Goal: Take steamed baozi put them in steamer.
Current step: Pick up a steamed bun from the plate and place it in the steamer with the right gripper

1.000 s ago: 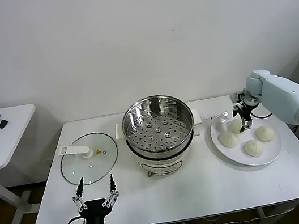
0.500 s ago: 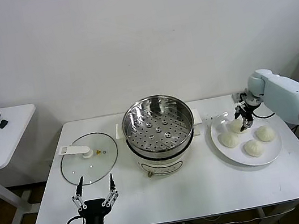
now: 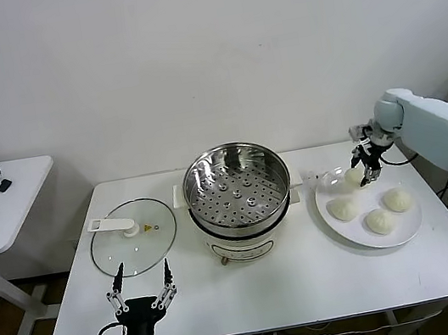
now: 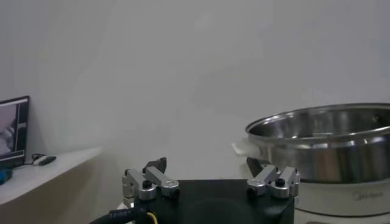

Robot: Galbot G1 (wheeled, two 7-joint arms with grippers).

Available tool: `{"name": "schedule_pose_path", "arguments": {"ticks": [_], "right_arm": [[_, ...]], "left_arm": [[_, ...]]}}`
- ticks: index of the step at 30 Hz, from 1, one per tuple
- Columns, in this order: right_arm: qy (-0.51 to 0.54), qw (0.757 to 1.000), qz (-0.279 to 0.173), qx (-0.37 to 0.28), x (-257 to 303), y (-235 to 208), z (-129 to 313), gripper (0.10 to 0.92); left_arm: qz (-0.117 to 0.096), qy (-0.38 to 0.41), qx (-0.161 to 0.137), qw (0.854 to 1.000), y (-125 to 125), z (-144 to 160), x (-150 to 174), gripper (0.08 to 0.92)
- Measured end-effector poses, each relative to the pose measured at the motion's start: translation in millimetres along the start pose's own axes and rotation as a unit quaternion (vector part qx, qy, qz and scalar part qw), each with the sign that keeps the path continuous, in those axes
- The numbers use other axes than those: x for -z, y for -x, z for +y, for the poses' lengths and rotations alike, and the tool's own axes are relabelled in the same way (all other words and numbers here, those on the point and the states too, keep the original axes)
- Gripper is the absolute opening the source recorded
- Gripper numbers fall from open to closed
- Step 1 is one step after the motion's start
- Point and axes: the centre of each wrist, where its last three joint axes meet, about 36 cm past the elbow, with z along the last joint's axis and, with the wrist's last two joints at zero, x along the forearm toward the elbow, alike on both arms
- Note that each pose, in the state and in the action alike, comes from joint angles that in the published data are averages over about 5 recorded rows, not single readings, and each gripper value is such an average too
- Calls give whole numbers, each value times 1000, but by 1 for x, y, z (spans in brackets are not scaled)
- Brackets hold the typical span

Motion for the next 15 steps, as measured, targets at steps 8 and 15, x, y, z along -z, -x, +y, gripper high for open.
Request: {"name": "schedule_pose_path", "arguments": {"ticks": [8,15], "right_arm": [[-59,998,-16,-18,47,-72,-17,662],[-131,990,-36,-36,102,-136,-20,653]], "left_arm": [[-5,-1,-1,1000,-1,1,5,823],[-11,-3,-2,1000,-1,1,10,823]]}}
